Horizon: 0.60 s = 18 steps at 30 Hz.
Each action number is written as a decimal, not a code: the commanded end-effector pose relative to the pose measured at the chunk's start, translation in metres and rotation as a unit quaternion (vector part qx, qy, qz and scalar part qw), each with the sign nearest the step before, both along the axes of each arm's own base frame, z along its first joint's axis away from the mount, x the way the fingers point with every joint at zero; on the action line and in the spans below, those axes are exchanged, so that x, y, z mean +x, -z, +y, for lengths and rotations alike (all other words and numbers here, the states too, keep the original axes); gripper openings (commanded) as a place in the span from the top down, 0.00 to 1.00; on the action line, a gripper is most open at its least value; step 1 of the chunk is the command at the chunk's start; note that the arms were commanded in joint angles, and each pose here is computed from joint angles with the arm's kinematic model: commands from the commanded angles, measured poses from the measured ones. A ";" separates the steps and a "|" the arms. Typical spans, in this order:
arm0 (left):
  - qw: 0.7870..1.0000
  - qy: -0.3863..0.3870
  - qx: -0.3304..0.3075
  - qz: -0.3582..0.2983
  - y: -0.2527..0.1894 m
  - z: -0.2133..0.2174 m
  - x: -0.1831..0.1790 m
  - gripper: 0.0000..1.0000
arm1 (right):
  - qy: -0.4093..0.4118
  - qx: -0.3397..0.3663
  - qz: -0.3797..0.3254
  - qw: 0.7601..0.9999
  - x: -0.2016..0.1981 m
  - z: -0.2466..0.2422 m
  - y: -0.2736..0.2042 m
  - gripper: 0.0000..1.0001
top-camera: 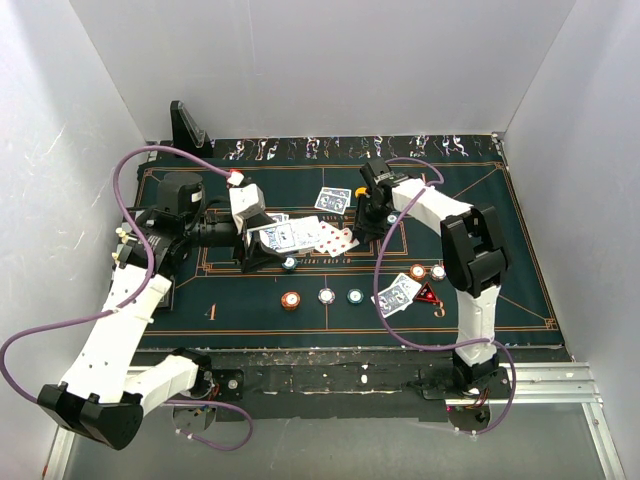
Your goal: Distribute texas hold em gaming equipment
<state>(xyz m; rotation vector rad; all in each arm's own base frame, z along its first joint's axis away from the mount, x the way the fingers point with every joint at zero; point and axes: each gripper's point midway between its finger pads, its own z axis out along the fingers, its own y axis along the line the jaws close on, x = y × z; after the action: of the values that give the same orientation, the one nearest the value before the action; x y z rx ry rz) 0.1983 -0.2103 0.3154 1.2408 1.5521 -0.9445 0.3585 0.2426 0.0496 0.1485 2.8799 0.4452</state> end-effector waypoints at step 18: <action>0.999 0.010 -0.014 -0.030 -0.022 -0.002 0.005 0.89 | -0.016 0.010 -0.046 0.999 0.042 0.013 0.004 0.59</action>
<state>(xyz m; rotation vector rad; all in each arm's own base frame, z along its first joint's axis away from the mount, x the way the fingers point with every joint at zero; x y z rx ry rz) 0.2028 -0.2118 0.3191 1.2462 1.5480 -0.9433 0.3804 0.2487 0.0381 0.1186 2.8496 0.4471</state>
